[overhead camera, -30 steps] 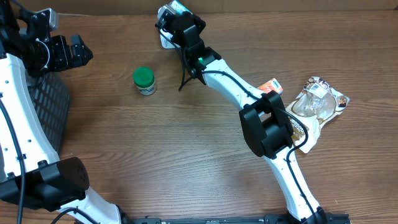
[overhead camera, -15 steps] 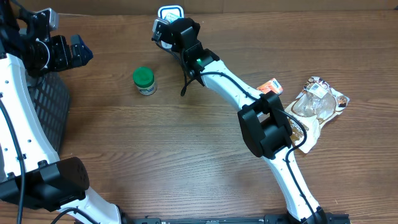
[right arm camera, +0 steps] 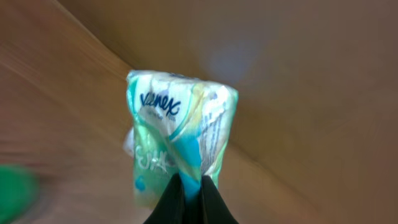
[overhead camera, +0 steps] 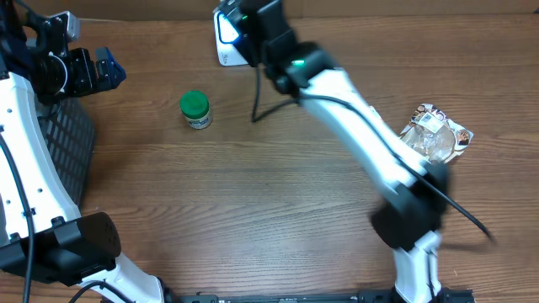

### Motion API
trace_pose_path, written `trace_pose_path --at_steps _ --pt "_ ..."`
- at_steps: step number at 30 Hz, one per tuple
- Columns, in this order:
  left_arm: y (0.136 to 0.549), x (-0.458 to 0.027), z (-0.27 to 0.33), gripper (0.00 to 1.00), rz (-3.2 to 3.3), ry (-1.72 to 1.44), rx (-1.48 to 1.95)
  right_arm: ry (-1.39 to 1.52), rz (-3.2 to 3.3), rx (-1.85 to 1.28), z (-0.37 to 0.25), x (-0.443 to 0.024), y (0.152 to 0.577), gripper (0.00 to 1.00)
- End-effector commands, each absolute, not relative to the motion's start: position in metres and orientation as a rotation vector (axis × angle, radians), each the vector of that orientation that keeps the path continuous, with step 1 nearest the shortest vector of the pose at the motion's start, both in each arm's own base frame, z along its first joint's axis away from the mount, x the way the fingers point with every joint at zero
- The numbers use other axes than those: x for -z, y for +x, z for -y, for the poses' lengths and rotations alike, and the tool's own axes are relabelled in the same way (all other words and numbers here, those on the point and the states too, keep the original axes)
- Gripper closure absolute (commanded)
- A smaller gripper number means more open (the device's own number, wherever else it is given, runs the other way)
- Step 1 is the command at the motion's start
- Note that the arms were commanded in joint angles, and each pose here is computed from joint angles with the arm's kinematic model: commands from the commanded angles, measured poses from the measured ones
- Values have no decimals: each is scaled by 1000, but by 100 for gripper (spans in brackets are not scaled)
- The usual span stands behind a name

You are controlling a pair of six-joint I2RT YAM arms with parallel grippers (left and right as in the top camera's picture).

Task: Scan the item barcode
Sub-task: 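Carry the green-white pack right and release it beside the orange pack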

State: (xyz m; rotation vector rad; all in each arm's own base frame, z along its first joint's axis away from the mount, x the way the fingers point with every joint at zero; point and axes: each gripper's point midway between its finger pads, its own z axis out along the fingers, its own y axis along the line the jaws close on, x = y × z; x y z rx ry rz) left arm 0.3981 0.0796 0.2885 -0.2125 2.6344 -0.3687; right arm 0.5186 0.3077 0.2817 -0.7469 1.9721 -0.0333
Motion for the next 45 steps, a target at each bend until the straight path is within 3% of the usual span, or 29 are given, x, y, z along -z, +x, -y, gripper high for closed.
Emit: trace_pose_path --at_steps 1,5,10,15,27,30,31,32,34,41,45 --pt "395 -302 -80 0 -2601 -179 345 -311 -2090 -271 -261 -362 461 96" --pt "395 -302 -80 1 -2601 -179 345 21 -2376 -255 -189 -340 408 96" --pt "395 -302 -80 0 -2601 -179 345 331 -2647 -95 -116 -288 378 96" --pt "395 -302 -80 1 -2601 -179 345 474 -2733 -29 -78 -237 384 96" --pt "396 -302 -80 0 -2600 -179 345 655 -2807 -312 -45 -114 395 96" --pt "395 -302 -80 1 -2601 -179 345 645 -2822 -328 -41 -97 391 77" --pt "395 -302 -80 0 -2601 -179 345 635 -2828 -325 -41 -96 389 68" --pt "395 -302 -80 1 -2601 -179 345 553 -2842 -327 -43 -96 389 52" --pt "395 -302 -80 0 -2601 -180 345 482 -2850 -319 -43 -100 390 39" --pt "395 -302 -80 0 -2601 -179 345 191 -2791 -372 -67 -171 408 11" --pt "396 -302 -80 1 -2600 -179 345 -65 -2624 -359 -132 -236 440 4"
